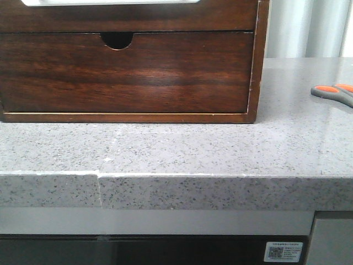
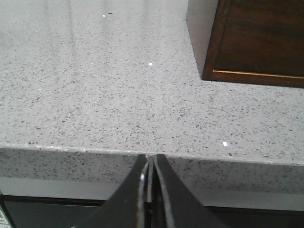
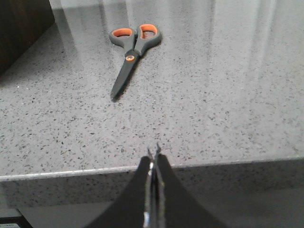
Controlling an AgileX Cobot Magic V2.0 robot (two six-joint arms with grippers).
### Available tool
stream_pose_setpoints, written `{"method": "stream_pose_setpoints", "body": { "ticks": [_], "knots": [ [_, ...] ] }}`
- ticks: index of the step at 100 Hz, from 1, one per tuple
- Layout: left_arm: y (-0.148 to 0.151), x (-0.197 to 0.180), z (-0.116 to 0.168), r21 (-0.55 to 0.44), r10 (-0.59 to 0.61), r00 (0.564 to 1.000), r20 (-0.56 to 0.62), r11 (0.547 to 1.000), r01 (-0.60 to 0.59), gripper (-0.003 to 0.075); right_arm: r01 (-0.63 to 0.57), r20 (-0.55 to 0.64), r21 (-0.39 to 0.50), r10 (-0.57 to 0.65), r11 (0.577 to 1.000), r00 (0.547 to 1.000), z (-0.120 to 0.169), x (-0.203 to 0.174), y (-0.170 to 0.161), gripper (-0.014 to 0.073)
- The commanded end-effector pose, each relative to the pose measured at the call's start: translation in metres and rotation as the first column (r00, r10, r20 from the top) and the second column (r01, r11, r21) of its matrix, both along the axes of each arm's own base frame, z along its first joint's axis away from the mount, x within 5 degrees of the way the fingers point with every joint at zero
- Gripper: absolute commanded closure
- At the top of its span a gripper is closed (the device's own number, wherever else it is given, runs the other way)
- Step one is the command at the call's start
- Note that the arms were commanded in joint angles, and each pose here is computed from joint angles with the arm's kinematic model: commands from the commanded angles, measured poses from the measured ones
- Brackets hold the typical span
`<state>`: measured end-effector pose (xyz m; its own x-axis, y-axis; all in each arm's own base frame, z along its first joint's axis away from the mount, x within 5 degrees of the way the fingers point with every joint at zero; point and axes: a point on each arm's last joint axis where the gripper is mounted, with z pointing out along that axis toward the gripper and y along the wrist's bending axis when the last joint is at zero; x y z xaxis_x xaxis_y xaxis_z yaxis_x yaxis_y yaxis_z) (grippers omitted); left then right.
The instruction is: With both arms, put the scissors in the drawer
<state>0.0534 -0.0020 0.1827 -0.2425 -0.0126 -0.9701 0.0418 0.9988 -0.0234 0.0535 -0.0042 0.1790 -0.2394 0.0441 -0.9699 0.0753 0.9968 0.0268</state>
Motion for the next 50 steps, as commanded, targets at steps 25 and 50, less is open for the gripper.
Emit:
{"method": "stream_pose_setpoints", "body": {
  "ticks": [25, 50],
  "knots": [
    [-0.0003, -0.0006, -0.0036, -0.003, -0.007, 0.999, 0.040, 1.000, 0.007, 0.0739, 0.002, 0.034, -0.020, -0.001, 1.000, 0.999, 0.0000, -0.0004, -0.0003, 0.0656],
    [0.0020, 0.0004, 0.0011, 0.109, -0.009, 0.995, 0.097, 0.994, -0.002, 0.0739, 0.002, 0.034, -0.020, -0.001, 1.000, 0.999, 0.0000, -0.0004, -0.0003, 0.0656]
  ]
}}
